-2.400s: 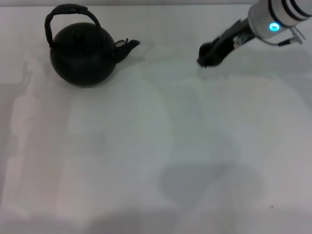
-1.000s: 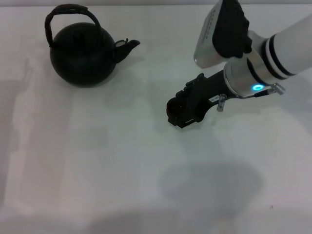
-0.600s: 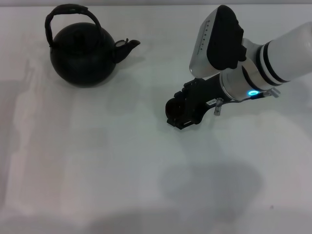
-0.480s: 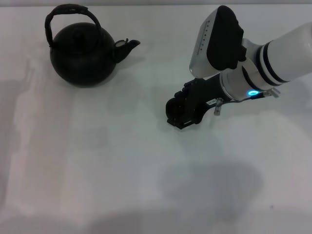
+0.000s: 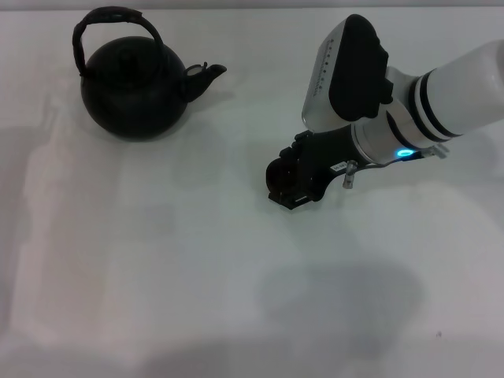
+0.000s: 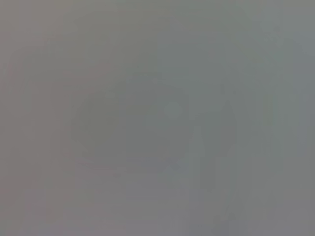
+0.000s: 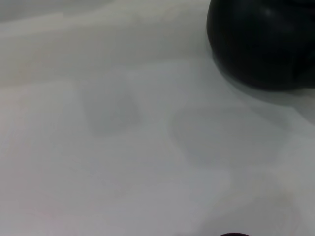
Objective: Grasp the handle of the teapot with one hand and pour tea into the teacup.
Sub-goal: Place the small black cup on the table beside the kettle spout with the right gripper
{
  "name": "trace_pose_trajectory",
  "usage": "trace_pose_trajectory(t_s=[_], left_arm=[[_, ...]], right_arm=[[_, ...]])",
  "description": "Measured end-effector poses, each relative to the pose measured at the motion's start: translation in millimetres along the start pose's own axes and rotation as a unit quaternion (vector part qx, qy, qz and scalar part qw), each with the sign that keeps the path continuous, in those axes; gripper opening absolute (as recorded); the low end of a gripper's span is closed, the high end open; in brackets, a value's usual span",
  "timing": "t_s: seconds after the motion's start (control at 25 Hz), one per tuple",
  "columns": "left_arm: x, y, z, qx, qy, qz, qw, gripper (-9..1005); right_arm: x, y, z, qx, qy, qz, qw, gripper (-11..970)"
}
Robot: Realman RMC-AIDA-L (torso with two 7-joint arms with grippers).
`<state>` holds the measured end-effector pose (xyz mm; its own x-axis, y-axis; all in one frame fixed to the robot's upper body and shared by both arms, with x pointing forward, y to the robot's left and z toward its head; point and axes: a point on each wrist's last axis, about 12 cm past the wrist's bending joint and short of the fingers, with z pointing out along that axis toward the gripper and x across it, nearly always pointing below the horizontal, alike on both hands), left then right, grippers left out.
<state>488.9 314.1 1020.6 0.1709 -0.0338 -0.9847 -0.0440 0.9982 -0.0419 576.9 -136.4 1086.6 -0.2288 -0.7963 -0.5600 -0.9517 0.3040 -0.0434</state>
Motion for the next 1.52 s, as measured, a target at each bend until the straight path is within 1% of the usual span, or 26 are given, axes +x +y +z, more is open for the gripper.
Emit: trace_pose_trajectory(t_s=[0.84, 1.08, 1.32, 1.52], left_arm=[[0.2, 1.0, -0.5, -0.001, 0.001, 0.001, 1.0, 858], [0.4, 2.2, -1.6, -0.002, 0.002, 0.003, 1.0, 857], [0.5, 3.7, -2.5, -0.004, 0.002, 0.004, 1.0, 856], [0.8, 3.6, -3.4, -0.004, 0.003, 0.007, 1.0, 857]], right_arm=[[-0.9, 3.7, 1.9, -0.01, -0.004, 0.003, 1.0, 832], [-3.8, 3.7, 1.3, -0.009, -0.012, 0.005, 1.0, 862], [-8.7, 1.5, -0.3, -0.008, -0.049, 0.012, 0.999, 861], [-7.7, -1.4, 0.4, 0.003, -0.058, 0.017, 0.998, 860]])
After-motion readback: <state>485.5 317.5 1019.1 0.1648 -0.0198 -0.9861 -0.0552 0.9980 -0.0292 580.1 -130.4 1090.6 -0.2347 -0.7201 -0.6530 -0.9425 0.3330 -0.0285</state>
